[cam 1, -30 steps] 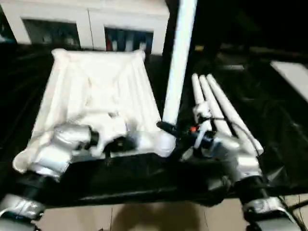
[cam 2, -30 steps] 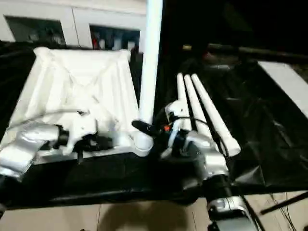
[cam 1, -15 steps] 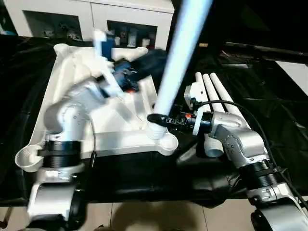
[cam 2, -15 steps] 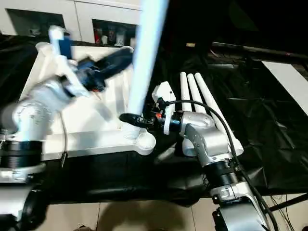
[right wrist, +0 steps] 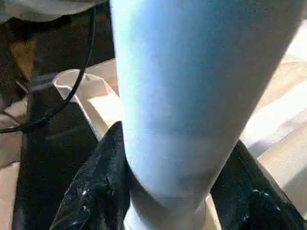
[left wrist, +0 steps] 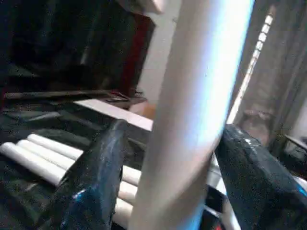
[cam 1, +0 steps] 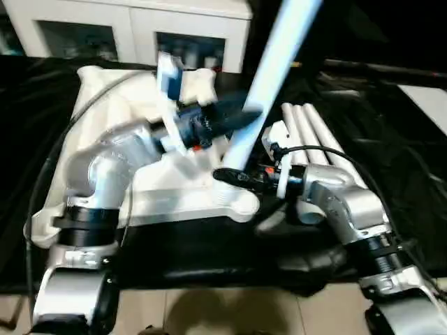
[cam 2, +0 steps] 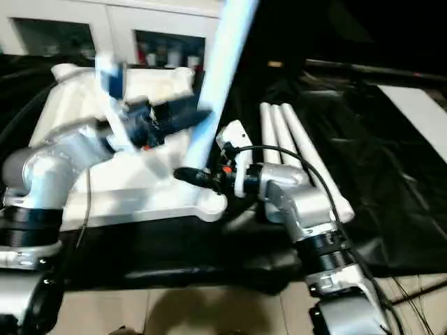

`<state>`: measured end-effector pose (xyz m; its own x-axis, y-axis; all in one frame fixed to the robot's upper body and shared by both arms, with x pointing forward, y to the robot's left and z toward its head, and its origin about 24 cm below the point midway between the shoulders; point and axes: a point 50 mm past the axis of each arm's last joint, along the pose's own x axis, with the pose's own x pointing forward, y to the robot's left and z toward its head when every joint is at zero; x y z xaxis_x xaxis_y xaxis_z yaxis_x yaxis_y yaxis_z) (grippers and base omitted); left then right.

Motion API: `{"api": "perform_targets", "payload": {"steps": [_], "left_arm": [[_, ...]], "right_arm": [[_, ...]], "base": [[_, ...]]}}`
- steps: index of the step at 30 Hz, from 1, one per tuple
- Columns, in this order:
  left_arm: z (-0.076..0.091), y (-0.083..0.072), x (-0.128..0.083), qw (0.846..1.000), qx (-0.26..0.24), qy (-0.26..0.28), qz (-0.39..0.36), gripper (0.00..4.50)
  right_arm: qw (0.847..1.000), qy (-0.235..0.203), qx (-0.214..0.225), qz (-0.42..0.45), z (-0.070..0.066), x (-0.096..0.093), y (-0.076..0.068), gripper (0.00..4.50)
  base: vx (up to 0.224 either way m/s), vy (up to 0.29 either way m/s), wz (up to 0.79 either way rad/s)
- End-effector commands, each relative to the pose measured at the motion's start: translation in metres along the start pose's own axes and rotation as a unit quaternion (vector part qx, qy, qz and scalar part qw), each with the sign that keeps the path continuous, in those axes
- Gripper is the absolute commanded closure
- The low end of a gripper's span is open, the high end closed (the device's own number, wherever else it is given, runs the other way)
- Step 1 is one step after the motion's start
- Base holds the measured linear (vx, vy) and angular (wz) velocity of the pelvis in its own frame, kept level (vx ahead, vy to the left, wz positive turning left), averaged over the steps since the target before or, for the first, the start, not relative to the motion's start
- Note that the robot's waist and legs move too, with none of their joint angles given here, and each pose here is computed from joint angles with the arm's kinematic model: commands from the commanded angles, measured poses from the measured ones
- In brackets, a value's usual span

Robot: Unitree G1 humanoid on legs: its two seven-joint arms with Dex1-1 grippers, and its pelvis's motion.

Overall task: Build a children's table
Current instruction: Insert table leg to table base

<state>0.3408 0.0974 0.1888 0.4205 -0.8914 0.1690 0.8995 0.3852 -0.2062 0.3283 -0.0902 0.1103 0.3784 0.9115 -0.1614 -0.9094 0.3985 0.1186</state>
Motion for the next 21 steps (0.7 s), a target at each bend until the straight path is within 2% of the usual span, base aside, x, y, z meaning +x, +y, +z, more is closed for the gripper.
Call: {"api": "perform_targets", "payload": {"steps": [1,2,4,5,7,9,10,14,15,21], "left_arm": [[0.017,0.014,0.000,0.996,0.034,-0.021,0.084,1.23],[0.019,0.016,0.000,0.995,0.032,-0.024,0.093,1.23],[0.021,0.017,0.000,0.992,0.020,-0.034,0.120,1.53],[0.022,0.018,0.000,0.989,-0.001,-0.045,0.143,1.60],[0.023,0.019,0.000,0.988,-0.008,-0.048,0.149,1.60],[0.024,0.019,0.003,0.984,-0.027,-0.053,0.171,1.93],[0.024,0.019,0.006,0.982,-0.033,-0.053,0.179,1.93],[0.022,0.022,0.013,0.976,-0.030,-0.046,0.210,2.24],[0.022,0.022,0.013,0.976,-0.030,-0.046,0.210,2.46],[0.023,0.022,0.017,0.972,-0.025,-0.046,0.227,2.73]], "right_arm": [[0.999,0.015,-0.023,-0.021,0.003,0.004,-0.003,2.66],[0.999,0.015,-0.020,-0.026,0.005,0.006,-0.003,2.66],[0.999,0.016,-0.019,-0.039,0.003,0.009,-0.004,2.66],[0.997,0.028,-0.033,-0.057,0.000,0.010,-0.005,2.66],[0.997,0.033,-0.039,-0.063,-0.001,0.011,-0.005,2.66],[0.996,0.025,-0.036,-0.072,0.001,0.012,-0.006,2.66],[0.996,0.021,-0.035,-0.084,0.002,0.013,-0.007,2.66],[0.993,0.006,-0.039,-0.115,0.006,0.016,-0.012,2.66],[0.993,0.006,-0.039,-0.115,0.006,0.016,-0.012,2.66],[0.989,-0.016,-0.039,-0.142,0.014,0.018,-0.014,2.66]], "base": [[0.000,0.000,0.00],[0.000,0.000,0.00],[0.000,0.000,0.00],[0.000,0.000,0.00],[0.000,0.000,0.00],[0.000,0.000,0.00],[0.000,0.000,0.00],[0.000,0.000,0.00],[0.000,0.000,0.00],[0.000,0.000,0.00]]}}
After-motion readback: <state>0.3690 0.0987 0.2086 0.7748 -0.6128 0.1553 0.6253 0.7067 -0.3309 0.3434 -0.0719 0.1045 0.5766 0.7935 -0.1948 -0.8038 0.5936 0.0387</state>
